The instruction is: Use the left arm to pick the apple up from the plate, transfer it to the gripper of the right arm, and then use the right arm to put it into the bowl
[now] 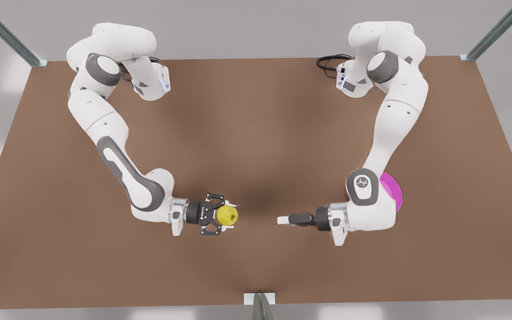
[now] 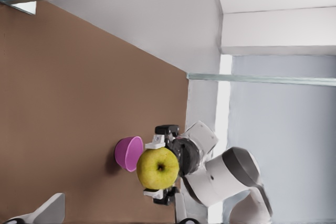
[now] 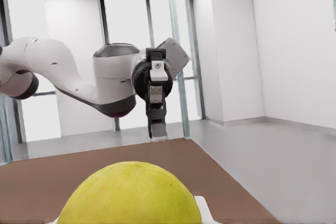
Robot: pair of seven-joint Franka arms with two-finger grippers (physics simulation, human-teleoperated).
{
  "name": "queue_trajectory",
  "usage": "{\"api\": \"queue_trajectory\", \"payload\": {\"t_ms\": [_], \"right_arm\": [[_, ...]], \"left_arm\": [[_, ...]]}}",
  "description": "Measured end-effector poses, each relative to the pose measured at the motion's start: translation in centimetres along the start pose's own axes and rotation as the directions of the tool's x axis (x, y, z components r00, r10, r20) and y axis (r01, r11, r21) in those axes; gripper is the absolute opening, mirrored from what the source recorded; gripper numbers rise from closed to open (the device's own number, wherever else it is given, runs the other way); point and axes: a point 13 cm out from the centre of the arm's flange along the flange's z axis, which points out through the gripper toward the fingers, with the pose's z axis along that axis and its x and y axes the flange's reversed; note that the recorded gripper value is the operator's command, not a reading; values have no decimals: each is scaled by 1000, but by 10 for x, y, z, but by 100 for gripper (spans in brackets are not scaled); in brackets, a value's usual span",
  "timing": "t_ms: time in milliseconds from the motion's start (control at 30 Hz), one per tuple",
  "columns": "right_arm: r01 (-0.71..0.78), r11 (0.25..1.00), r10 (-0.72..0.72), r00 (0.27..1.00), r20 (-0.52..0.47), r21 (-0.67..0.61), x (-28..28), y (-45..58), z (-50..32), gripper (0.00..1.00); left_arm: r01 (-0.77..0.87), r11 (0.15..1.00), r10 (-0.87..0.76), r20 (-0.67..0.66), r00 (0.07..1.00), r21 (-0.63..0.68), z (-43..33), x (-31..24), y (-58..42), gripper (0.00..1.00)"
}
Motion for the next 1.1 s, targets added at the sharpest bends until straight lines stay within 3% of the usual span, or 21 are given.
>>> {"api": "queue_trajectory", "payload": {"t_ms": [67,100,200,267,300,500,800,900,1100], "right_arm": [[71,997,-70,990,-123,2,10,-7,-54,60],[116,993,-116,969,-218,-15,24,-10,-84,60],[234,962,-274,808,-521,-144,62,-21,-184,60],[237,937,-348,667,-659,-255,78,-20,-243,60],[217,928,-372,599,-709,-303,87,-17,-267,60],[53,864,-497,257,-829,-501,119,6,-322,60],[-60,870,-490,-6,-872,-489,123,21,-322,61],[-64,887,-459,-43,-887,-456,132,25,-321,61],[-29,916,-401,-48,-915,-400,151,21,-312,61]], "left_arm": [[-263,905,229,-138,964,-335,-55,38,-27,100],[-313,825,243,-205,948,-471,-87,49,-15,100],[-238,639,120,-211,970,-732,-237,60,33,100],[-152,431,-54,-193,980,-889,-289,138,82,100],[-138,397,-87,-187,979,-908,-294,166,87,100],[-175,414,-66,-221,973,-893,-260,188,52,100],[-144,422,-131,-218,967,-895,-266,201,54,100],[-140,420,-146,-219,965,-897,-267,204,54,100],[-130,417,-172,-219,961,-899,-270,209,57,100]]}}
